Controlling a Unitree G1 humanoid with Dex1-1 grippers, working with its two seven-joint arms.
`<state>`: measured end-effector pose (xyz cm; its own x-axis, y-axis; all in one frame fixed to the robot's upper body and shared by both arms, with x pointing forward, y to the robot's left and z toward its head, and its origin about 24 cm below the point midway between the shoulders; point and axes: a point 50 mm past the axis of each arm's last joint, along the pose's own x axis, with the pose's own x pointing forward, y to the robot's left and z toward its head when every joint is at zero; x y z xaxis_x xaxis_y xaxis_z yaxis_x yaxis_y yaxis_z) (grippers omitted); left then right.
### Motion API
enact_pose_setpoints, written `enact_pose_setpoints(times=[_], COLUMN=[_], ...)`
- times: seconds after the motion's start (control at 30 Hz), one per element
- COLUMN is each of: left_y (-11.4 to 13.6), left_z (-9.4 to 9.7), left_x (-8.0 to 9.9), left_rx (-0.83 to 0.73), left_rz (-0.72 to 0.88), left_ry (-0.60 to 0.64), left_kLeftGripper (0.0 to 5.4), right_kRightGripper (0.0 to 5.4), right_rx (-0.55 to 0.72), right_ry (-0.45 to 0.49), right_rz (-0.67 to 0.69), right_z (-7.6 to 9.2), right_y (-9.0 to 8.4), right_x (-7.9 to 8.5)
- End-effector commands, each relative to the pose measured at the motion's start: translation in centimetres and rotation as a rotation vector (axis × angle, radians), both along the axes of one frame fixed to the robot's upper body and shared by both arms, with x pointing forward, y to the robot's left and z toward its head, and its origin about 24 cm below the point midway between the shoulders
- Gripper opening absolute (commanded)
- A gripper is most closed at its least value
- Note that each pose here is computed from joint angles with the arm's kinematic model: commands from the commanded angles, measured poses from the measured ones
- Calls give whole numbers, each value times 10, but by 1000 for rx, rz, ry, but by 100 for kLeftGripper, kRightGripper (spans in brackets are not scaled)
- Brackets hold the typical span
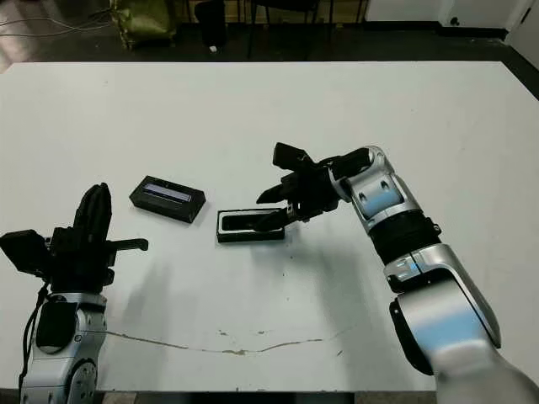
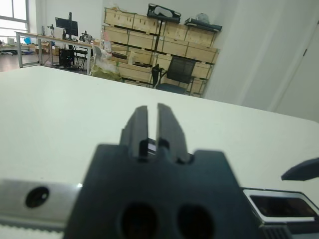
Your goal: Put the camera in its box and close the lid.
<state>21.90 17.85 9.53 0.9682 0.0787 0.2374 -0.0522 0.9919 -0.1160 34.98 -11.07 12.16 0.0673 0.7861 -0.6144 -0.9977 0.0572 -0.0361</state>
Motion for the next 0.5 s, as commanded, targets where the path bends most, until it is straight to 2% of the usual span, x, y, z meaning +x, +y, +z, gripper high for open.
enact_pose_setpoints(times=[0.03, 0.23, 0.3, 0.43, 0.5], left_y=[1, 1, 1, 1, 2], left_z=[-7, -7, -7, -8, -8], left_x=[-2, -2, -2, -2, -2], left_rx=[-6, 2, 8, 8, 3], left_rz=[2, 5, 4, 2, 2], left_ry=[35, 36, 37, 37, 40], left_kLeftGripper=[0, 0, 0, 0, 0], right_kRightGripper=[318, 428, 430, 365, 323], right_rx=[10, 51, 79, 175, 248], right_ry=[-3, -11, -11, -25, -89], right_rz=[-21, -45, -58, -123, -181], right_z=[-2, 5, 7, 16, 22], right_y=[-4, -8, -10, -17, -21], right_x=[-1, 2, 3, 4, 2])
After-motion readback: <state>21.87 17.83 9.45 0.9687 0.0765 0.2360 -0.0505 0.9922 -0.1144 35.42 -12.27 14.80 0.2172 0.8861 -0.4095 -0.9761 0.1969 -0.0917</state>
